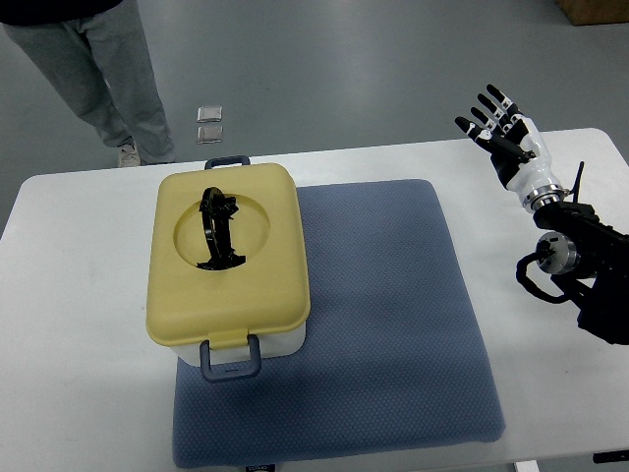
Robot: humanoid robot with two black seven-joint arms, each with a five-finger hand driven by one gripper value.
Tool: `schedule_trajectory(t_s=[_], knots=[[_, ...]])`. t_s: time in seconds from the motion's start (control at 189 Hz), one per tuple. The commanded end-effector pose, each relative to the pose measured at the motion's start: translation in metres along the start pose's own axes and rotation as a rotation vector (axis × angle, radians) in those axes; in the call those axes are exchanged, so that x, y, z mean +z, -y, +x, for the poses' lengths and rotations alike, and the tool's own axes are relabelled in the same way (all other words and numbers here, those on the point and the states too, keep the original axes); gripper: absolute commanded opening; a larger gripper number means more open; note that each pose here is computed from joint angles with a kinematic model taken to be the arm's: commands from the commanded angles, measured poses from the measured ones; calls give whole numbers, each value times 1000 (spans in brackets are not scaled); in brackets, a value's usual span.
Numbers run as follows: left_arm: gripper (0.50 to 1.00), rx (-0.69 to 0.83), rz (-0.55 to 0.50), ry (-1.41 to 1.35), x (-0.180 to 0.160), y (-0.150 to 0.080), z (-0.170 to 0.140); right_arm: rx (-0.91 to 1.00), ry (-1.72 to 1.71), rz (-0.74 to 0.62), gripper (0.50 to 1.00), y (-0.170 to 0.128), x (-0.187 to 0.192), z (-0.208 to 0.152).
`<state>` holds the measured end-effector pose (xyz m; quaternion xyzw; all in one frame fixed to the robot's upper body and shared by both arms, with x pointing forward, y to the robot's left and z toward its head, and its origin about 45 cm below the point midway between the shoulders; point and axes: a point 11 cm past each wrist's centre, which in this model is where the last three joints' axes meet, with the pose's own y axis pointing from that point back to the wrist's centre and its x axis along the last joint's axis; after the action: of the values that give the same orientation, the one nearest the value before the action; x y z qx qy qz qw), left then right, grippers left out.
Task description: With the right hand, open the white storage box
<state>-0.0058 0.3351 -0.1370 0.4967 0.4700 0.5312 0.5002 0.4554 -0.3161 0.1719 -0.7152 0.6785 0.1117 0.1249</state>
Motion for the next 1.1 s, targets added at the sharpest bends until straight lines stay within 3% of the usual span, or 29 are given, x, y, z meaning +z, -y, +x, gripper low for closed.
schedule_trajectory(t_s=[0.0, 0.307, 0.588, 0.794, 1.096], knots=[[1000, -1, -5, 1, 3, 0, 0, -4, -5, 2, 926, 0, -2, 1], [1000, -1, -5, 0, 3, 0, 0, -62, -59, 60, 926, 24, -40, -17], [1000, -1, -5, 1, 3, 0, 0, -332, -456, 117, 924, 50, -100, -64], [1000, -1, -5, 3, 3, 0, 0, -679, -898, 215, 924, 49, -152, -137], [1000, -1, -5, 3, 3, 0, 0, -1143, -1417, 501, 921, 7, -185, -268]])
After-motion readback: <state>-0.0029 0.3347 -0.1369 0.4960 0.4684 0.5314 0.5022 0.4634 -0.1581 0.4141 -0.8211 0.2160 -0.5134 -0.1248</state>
